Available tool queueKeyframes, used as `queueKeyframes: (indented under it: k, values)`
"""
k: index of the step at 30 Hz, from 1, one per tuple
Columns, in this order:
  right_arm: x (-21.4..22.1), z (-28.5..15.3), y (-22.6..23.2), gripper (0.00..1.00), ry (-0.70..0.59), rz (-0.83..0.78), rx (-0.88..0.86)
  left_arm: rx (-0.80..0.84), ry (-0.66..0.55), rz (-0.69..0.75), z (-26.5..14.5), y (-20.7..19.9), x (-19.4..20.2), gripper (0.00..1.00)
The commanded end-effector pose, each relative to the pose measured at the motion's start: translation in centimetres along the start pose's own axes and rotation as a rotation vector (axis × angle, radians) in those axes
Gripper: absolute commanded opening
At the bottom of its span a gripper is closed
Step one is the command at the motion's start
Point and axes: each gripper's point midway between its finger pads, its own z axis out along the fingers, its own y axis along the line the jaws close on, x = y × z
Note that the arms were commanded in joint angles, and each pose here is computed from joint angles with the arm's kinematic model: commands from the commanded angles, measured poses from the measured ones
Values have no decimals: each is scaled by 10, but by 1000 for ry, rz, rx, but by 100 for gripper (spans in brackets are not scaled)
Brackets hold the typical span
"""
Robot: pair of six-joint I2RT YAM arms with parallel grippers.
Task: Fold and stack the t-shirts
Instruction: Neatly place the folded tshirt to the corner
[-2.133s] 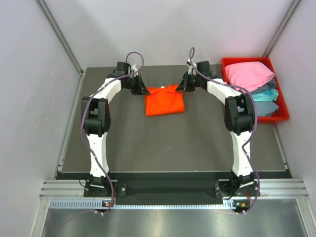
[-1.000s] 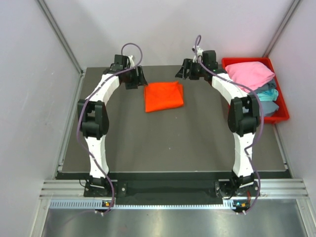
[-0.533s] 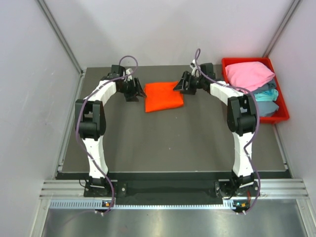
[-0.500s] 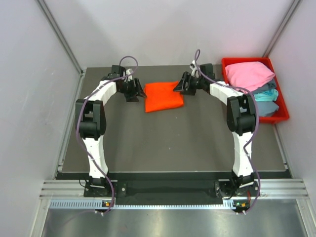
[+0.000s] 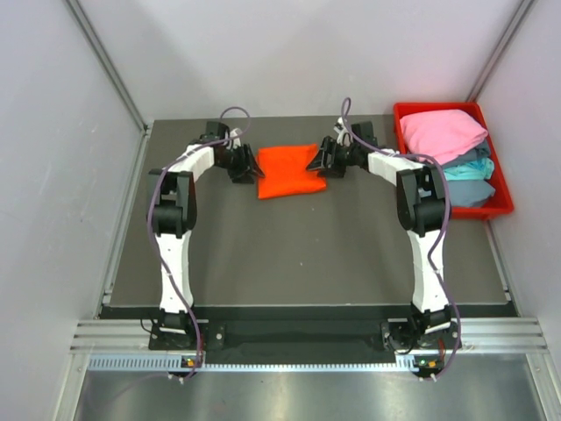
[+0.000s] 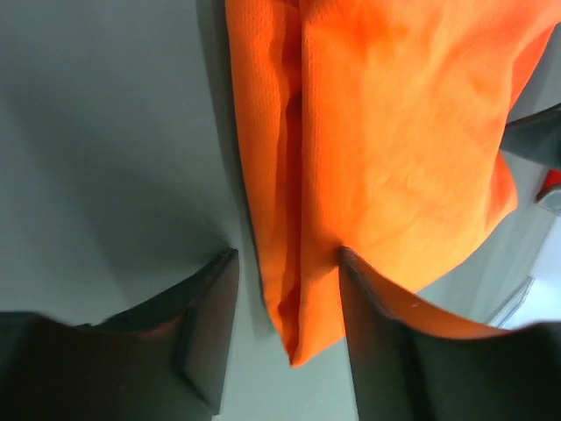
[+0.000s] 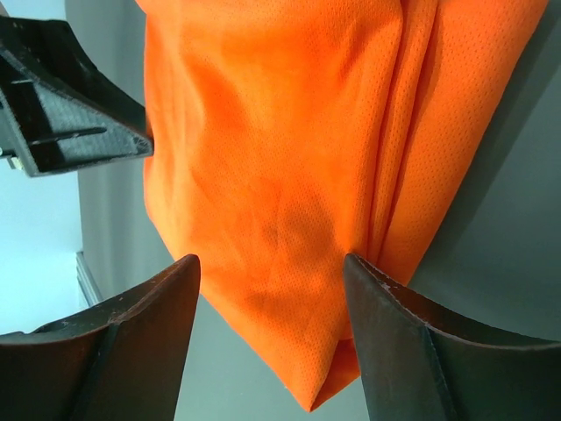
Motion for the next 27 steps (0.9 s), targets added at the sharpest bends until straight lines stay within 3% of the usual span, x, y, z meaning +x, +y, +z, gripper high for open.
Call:
queueKeyframes:
  k: [1, 3, 4, 6, 7, 10, 15, 19, 27]
  values:
    - [-13, 1, 1, 66, -26, -64, 8, 27, -6, 14, 14, 1, -6, 50]
    - [-13, -1, 0, 67, -31, -73, 24, 65, 3, 20, 19, -6, -5, 41]
    - [-11, -1, -2, 67, -26, -81, 30, 80, 17, 5, 24, -6, -2, 29]
    - [-10, -2, -1, 68, -25, -88, 36, 110, 20, 6, 27, -11, -3, 20]
    - [-11, -3, -1, 68, -26, -93, 37, 116, 25, 5, 31, -10, -2, 9]
    - [-8, -3, -3, 68, -22, -100, 48, 110, 15, 20, 33, -10, -6, 0]
    - [-20, -18, 10, 68, -45, -162, 44, 109, -47, 105, 3, -21, -26, 0]
    - [-52, -46, 22, 70, -131, -226, 59, 57, -137, 224, -50, -32, -49, 0]
    - [-89, -86, 8, 71, -221, -263, 114, -153, -187, 371, -118, 4, -57, 0]
